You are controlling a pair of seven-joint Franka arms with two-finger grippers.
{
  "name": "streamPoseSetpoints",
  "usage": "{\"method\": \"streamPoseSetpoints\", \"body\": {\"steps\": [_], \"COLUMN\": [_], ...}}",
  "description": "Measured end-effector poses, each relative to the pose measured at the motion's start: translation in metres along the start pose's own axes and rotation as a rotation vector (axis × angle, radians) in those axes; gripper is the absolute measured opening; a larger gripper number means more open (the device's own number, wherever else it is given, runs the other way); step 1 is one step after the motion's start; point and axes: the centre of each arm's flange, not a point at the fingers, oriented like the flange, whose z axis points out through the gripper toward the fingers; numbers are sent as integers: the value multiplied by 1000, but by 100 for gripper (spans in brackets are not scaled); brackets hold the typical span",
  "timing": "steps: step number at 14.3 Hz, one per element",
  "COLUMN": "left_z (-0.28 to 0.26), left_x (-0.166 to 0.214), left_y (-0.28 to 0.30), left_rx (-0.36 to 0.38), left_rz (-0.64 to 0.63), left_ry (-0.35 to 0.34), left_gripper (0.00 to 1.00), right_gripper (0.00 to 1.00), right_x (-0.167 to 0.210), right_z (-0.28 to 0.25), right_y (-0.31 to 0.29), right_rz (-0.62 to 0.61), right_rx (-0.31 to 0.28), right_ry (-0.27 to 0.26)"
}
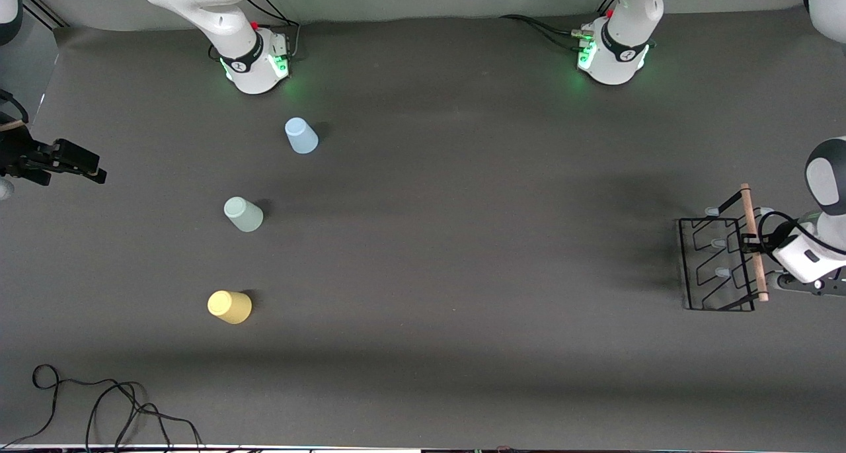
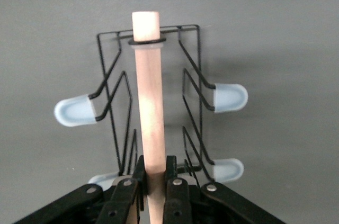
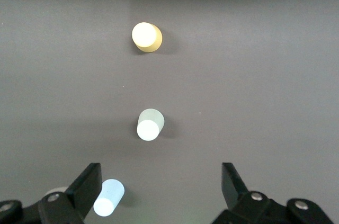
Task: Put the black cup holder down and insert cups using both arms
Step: 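Close the left gripper on the dowel and lift the rack, then carry the rack with the left gripper to the table middle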
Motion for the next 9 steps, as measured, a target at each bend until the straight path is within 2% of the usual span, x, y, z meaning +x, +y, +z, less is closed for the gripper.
{"method": "streamPoseSetpoints", "body": {"steps": [2,4,7,9], "left_z": [-34,-56,-65,-69], "left_x": [5,8,7,-3], "left_y": [53,121,229,306], "left_rx": [10,28,47,23], "left_rz": [-4,-27,-85,-118], "left_ry": [-22,-12,7,14], "left_gripper": [16,16,16,16], "right_gripper": [100,100,100,100], "right_x": [0,0,0,0], "right_z": [0,0,0,0], "right_y": [0,0,0,-1], "right_rz": [0,0,-1,-1], "right_rx": [0,0,0,0], "right_ry": [0,1,1,1]}}
